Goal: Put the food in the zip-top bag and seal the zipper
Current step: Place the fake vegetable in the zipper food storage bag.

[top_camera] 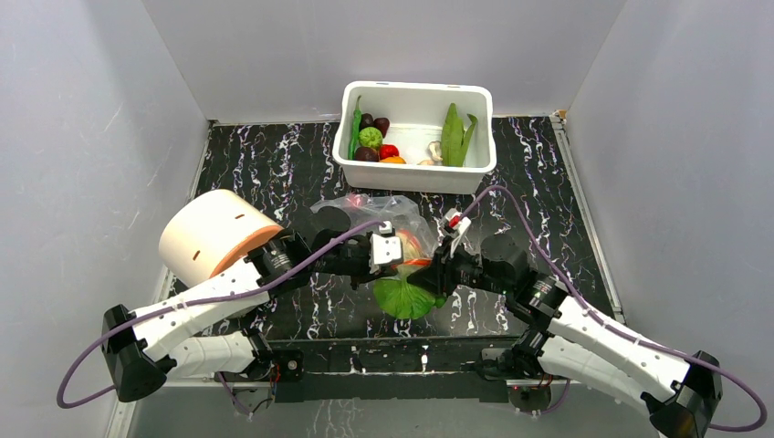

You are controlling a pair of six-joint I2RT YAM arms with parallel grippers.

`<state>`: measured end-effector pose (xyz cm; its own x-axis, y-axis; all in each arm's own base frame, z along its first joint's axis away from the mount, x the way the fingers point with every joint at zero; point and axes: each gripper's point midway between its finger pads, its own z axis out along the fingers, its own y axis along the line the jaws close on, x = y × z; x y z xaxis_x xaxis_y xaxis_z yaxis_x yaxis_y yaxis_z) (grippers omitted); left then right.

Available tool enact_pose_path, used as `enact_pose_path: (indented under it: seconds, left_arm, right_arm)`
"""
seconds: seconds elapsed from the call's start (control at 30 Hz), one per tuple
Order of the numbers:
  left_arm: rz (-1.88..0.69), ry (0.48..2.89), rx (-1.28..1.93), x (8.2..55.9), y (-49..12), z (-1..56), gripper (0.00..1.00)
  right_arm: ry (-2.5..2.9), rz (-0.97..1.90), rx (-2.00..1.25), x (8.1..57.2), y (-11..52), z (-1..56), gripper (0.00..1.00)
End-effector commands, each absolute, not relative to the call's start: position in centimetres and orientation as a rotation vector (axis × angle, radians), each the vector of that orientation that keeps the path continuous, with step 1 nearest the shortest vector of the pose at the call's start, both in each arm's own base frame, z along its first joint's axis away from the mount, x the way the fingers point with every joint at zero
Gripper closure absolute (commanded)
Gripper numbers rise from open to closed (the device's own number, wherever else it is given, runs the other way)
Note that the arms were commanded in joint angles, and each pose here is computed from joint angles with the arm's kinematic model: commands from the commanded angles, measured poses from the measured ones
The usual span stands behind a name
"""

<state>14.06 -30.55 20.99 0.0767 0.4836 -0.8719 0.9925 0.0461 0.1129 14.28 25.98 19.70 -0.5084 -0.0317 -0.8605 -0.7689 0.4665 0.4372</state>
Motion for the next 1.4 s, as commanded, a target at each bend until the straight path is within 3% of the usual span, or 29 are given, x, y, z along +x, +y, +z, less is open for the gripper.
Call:
enact_pose_path:
  seconds: [0.0, 0.3, 0.63, 0.7, 1.0, 1.37]
  left_arm:
    - [-0.651, 1.439, 1.434, 17.5, -30.5, 25.2, 1.0]
    - [-0.535, 1.352, 1.296, 19.7, -29.6, 29.2, 1.0]
    - [-0.491, 1.315, 1.359, 19.6, -29.3, 27.2, 1.0]
    - [-0.441, 1.305, 1.308, 20.5, -28.8, 27.1, 1.0]
    - [-0.559, 1.295, 1.385, 18.2, -29.3, 25.8, 1.0]
    - [-0.721, 1.293, 1.476, 14.9, -29.4, 25.6, 1.0]
  right_arm:
    - [1.843, 1.223, -0.868, 11.2, 26.8, 21.9, 1.0]
    - [1.978, 1.187, -0.875, 11.3, 26.7, 20.9, 1.0]
    - [1.818, 1.489, -0.803, 9.7, 29.1, 26.3, 1.0]
    - [1.997, 1.412, -0.824, 9.9, 28.8, 22.8, 1.0]
    - [1.904, 1.639, -0.121, 14.5, 30.2, 27.8, 1.0]
    - [1.792, 1.534, 0.204, 18.5, 28.0, 28.7, 1.0]
